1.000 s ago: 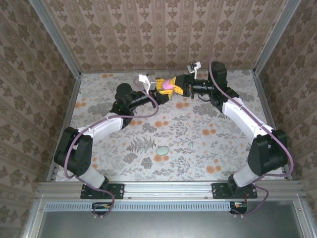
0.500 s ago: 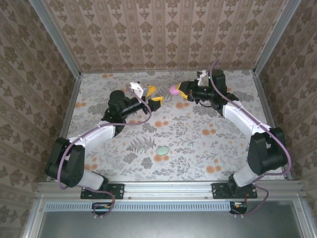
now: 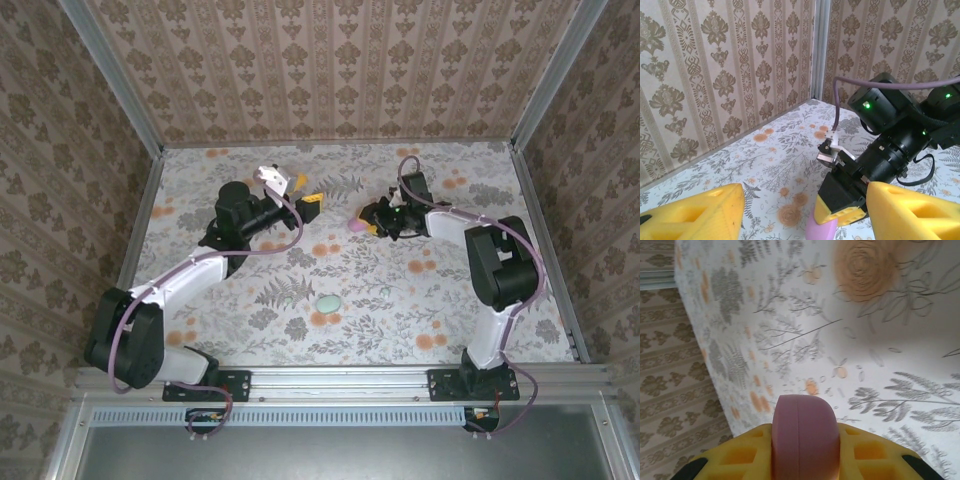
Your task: Insert wireless bluetooth earbuds into charging case
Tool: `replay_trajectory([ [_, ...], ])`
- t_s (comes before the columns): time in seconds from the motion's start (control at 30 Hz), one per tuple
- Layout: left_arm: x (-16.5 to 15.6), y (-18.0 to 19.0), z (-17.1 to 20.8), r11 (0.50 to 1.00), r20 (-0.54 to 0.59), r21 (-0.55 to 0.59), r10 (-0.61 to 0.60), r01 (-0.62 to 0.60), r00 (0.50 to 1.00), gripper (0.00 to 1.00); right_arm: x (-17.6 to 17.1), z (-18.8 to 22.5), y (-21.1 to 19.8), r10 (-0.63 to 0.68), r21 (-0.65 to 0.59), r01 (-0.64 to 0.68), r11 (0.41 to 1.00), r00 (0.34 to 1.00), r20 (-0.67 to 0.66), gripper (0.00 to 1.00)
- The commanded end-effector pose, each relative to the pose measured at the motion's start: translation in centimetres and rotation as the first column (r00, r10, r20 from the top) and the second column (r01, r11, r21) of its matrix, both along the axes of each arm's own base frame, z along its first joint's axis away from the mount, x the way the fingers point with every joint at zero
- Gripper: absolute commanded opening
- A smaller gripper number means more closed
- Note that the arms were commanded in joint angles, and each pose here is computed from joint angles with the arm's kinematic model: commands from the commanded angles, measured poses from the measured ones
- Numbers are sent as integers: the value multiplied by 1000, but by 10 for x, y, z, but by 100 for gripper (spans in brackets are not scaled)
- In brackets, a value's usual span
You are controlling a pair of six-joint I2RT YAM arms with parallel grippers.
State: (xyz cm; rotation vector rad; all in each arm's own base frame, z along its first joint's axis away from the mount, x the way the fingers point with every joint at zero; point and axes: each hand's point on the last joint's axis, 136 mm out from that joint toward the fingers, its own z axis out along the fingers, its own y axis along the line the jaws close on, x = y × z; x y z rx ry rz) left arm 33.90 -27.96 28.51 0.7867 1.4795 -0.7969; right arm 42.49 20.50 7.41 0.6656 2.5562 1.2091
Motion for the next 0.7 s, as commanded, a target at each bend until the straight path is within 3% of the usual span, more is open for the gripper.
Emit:
replay_trajectory([
  [0.0, -3, 6, 12, 999, 44, 13, 30, -30, 999, 66, 3, -17, -4, 0, -57, 0, 998, 1000, 6, 24],
  [0.47, 2, 5, 9, 999, 40, 30, 41, -42, 998, 66, -4, -53, -10, 8, -104, -12, 995, 999, -34, 27],
  [0.67, 3, 5, 9, 999, 39, 30, 42, -43, 998, 66, -14, -60, -18, -13, -126, 5, 992, 998, -64, 35],
])
